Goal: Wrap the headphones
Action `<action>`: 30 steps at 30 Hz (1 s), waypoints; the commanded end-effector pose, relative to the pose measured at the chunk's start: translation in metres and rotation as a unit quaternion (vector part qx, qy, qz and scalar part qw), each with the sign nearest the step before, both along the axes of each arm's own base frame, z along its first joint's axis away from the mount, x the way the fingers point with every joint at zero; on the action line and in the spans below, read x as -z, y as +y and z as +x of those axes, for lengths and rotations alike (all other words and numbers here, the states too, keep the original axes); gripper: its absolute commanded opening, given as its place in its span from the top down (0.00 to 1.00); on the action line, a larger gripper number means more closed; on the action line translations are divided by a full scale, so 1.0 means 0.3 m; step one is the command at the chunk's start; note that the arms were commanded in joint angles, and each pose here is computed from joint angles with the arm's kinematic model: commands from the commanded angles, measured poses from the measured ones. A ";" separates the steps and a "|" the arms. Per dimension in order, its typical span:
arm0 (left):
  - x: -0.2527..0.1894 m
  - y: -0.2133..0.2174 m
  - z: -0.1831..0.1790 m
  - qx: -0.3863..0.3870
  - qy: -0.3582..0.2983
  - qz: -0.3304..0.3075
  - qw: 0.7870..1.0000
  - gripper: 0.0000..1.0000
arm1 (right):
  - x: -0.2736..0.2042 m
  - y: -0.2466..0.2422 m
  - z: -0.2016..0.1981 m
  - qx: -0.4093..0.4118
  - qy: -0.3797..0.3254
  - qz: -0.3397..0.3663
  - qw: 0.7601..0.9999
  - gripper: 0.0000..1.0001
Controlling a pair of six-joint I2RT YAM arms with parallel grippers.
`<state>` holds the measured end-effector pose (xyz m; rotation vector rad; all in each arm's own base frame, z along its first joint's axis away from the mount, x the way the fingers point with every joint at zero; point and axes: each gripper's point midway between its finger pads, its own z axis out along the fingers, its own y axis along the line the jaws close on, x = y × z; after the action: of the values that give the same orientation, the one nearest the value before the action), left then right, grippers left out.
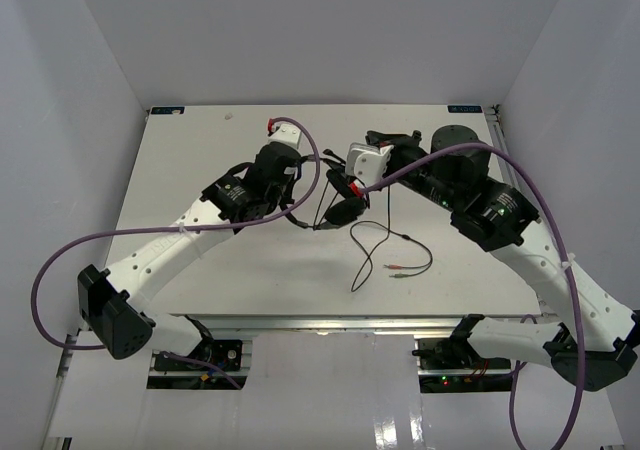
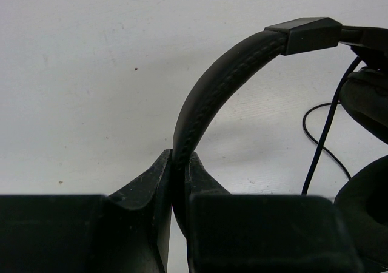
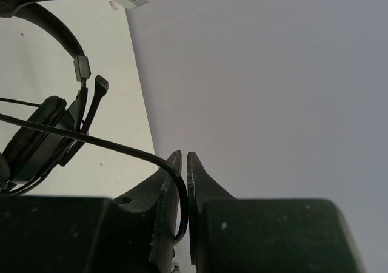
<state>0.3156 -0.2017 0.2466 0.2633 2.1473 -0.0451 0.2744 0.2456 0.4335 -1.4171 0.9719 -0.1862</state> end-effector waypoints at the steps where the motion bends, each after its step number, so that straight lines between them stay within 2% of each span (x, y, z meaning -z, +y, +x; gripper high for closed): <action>1: -0.039 0.009 -0.003 -0.001 -0.009 0.005 1.000 1.00 | -0.129 -0.041 -0.012 0.013 -0.053 0.050 0.997 0.86; 10: -0.034 -0.073 -0.073 0.105 -0.002 -0.023 0.994 1.00 | -0.104 0.025 0.062 0.016 -0.054 0.042 0.998 0.86; 22: -0.093 -0.129 -0.201 0.230 -0.030 -0.063 0.971 1.00 | -0.017 0.091 0.208 0.014 0.000 0.042 0.999 0.86; 30: -0.145 -0.094 -0.238 0.237 -0.056 -0.075 0.967 1.00 | 0.026 0.069 0.275 0.020 0.047 0.063 0.997 0.87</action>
<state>0.2579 -0.2302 0.2687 0.6420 1.9959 -0.3877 0.3451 0.2801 0.3857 -1.4448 1.0873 -0.1225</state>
